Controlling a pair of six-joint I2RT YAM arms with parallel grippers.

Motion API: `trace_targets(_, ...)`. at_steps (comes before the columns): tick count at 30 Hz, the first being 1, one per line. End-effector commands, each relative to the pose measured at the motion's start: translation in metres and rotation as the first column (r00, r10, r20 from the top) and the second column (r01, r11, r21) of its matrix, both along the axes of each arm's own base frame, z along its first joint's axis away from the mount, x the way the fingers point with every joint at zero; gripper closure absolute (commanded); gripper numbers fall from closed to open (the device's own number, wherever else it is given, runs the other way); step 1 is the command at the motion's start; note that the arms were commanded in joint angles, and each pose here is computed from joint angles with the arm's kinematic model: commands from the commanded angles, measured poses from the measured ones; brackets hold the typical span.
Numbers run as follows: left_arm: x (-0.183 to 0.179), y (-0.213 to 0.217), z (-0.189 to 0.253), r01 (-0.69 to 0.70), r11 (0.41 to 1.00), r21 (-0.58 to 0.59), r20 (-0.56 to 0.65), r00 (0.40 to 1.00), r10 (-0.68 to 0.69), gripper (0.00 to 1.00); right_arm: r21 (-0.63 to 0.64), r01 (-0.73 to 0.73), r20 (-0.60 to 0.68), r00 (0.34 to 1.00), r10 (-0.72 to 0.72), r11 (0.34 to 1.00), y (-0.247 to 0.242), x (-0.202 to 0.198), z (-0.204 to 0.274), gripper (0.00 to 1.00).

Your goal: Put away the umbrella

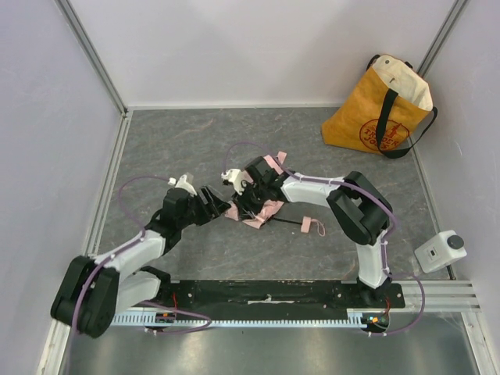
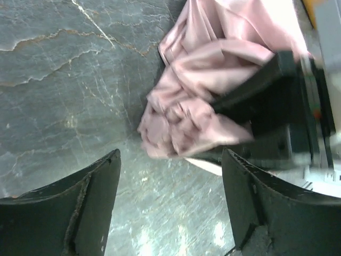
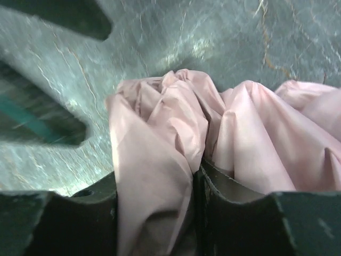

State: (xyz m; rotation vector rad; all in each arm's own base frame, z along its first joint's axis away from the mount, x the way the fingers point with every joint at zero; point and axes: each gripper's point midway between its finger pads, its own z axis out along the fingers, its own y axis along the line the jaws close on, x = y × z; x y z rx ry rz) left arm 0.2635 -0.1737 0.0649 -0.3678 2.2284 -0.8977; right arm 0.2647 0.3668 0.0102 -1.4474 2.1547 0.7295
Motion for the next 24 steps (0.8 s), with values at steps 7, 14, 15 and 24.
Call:
trace_targets(7, -0.031, 0.003, 0.009, 0.092, 0.996, 0.017, 0.08, 0.992, -0.093, 0.14, -0.227, -0.036, -0.609, 0.785, -0.113, 0.973, -0.06, -0.088, -0.103, 0.92)
trace_targets(14, -0.024, -0.014, 0.006, 0.16, 0.987, -0.033, 0.068, 0.985, -0.157, 0.13, -0.211, -0.053, -0.662, 0.743, -0.103, 0.976, -0.061, -0.089, -0.105, 0.93)
trace_targets(15, -0.02, -0.015, 0.004, 0.154, 0.987, -0.044, 0.05, 0.987, -0.152, 0.11, -0.211, -0.05, -0.662, 0.742, -0.105, 0.976, -0.061, -0.088, -0.105, 0.93)
trace_targets(24, 0.002, -0.019, 0.006, 0.086, 0.941, -0.326, 0.036, 0.996, -0.079, 0.16, -0.214, -0.043, -0.664, 0.739, -0.113, 0.976, -0.062, -0.087, -0.106, 0.92)
